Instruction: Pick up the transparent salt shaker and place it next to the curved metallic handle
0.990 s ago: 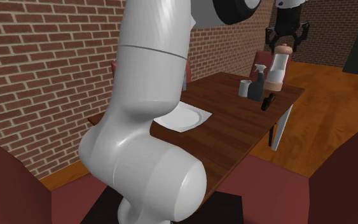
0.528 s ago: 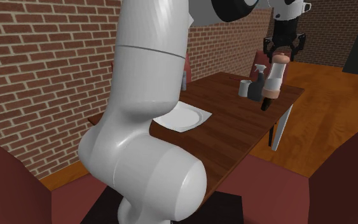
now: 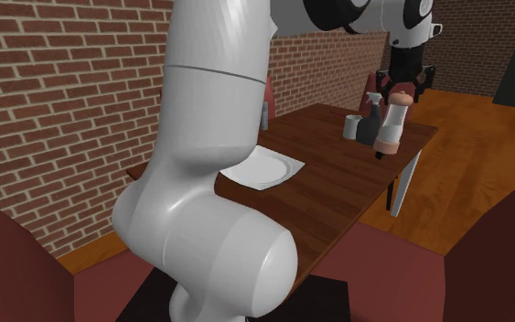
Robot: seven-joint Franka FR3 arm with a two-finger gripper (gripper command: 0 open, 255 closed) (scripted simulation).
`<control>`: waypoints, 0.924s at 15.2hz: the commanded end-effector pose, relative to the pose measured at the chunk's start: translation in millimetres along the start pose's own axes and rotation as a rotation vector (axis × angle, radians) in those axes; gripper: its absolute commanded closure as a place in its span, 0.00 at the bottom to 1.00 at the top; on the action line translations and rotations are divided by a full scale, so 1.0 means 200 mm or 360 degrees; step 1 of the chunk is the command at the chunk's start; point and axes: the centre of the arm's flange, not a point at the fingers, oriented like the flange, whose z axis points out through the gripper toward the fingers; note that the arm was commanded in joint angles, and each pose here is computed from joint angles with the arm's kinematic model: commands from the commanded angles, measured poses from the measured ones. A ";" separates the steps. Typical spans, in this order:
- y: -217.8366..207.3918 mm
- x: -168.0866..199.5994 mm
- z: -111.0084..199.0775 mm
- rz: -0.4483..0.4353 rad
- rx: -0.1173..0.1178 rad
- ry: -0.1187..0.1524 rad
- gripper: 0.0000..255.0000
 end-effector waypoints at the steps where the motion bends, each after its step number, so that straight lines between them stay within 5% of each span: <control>1: -0.01 -0.01 0.05 0.0000 0.0000 0.0001 1.00; 14: -0.06 -0.08 0.38 0.0000 0.0000 0.0001 1.00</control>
